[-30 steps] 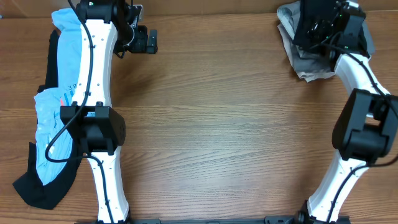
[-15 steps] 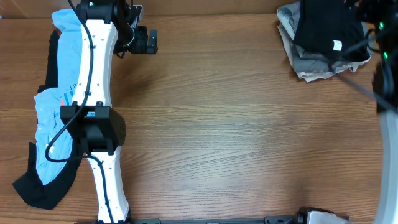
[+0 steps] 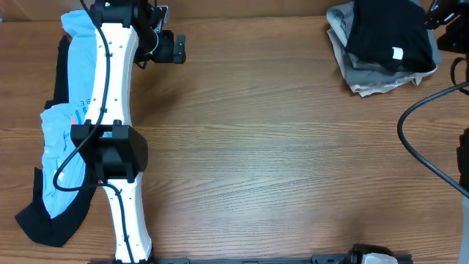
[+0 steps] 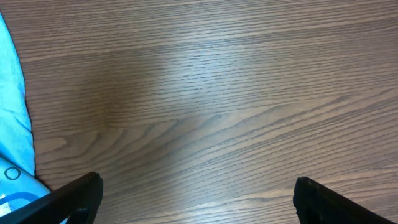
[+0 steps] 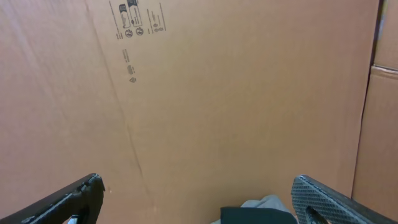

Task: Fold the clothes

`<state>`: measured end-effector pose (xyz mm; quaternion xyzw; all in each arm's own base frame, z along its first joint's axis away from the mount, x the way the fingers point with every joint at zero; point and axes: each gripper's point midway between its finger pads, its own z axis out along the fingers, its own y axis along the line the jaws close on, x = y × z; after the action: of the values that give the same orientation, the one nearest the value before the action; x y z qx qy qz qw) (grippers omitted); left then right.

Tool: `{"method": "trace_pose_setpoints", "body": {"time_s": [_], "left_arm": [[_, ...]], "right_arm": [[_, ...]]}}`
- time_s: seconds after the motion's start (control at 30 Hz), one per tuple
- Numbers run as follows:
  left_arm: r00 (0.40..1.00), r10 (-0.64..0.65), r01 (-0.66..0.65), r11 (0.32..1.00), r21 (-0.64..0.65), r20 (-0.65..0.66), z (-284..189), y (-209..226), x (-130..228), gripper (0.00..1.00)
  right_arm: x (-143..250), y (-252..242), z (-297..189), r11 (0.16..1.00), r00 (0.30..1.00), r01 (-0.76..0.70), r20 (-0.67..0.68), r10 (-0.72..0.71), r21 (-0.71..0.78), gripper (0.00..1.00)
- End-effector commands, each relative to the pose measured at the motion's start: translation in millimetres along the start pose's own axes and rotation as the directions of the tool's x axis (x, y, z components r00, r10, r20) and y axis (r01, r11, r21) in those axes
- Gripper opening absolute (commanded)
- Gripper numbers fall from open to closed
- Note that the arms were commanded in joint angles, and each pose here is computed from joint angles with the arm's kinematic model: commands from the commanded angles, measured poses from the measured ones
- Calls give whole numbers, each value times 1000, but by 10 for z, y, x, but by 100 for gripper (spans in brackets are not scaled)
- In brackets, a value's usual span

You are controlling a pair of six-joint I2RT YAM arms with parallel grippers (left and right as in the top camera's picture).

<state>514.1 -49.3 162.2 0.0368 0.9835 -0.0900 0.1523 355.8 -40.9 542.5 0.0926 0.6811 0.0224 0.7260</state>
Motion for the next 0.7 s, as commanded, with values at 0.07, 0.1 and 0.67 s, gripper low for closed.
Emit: {"method": "trace_pose_setpoints", "body": {"time_s": [0.07, 0.1, 0.67], "left_arm": [[1000, -2, 2, 1000, -9, -8, 19, 66, 20, 100], [1000, -2, 2, 1000, -9, -8, 19, 66, 20, 100], [1000, -2, 2, 1000, -9, -8, 19, 66, 20, 100]], "right_arm": [[217, -29, 30, 1000, 997, -2, -81, 2, 11, 100], [279, -23, 5, 1000, 994, -2, -108, 3, 13, 100], [1127, 132, -1376, 996, 968, -14, -250, -8, -84, 100]]}}
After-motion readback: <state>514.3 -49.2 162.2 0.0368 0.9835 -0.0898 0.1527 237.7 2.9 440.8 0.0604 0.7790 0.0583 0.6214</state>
